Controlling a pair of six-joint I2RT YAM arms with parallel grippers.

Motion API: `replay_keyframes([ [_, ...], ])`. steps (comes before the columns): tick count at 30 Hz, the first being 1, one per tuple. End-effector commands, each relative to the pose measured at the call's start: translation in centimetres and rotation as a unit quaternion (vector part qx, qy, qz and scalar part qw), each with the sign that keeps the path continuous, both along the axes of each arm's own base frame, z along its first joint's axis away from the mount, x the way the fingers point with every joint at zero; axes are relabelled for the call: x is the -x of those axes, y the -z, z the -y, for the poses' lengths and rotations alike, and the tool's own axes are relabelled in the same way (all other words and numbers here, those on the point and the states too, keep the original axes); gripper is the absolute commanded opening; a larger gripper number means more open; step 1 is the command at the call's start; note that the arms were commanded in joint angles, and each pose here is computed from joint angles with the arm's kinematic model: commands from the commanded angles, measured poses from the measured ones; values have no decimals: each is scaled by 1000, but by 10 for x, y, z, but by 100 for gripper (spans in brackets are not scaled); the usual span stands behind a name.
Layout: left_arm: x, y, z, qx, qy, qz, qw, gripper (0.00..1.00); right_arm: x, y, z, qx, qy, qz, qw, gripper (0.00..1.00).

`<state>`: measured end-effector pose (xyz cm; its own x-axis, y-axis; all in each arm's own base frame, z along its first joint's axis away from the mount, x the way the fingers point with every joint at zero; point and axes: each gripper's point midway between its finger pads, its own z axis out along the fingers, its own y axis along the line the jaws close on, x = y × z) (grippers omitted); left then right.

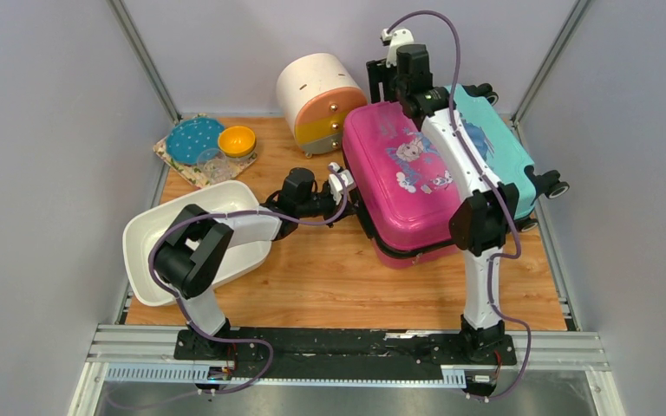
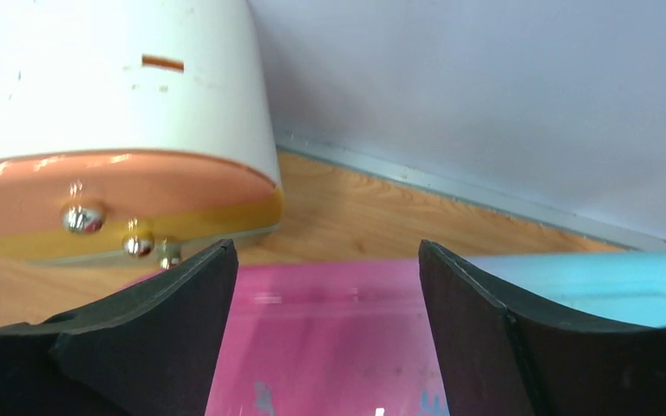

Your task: Open, take out, and arrange the luggage

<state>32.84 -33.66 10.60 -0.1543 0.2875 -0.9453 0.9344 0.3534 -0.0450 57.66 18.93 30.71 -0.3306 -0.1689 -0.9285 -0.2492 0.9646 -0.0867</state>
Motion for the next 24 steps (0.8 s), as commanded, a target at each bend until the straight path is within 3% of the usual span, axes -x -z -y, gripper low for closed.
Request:
replay_keyframes([
  [1,-10,-10,-5,17,-18,13,1000,0,-38,-28,-4,-19,28,94,995,81],
  [12,-9,-5,-4,15,-17,8,1000,0,-91,11,43,123,146,172,966,80],
  [18,-11,-3,-6,12,-21,9,1000,0,-96,46,27,169,78,159,970,77],
  [24,-11,3,-13,-1,-41,-4,999,0,-49,94,-16,185,-119,58,974,68],
])
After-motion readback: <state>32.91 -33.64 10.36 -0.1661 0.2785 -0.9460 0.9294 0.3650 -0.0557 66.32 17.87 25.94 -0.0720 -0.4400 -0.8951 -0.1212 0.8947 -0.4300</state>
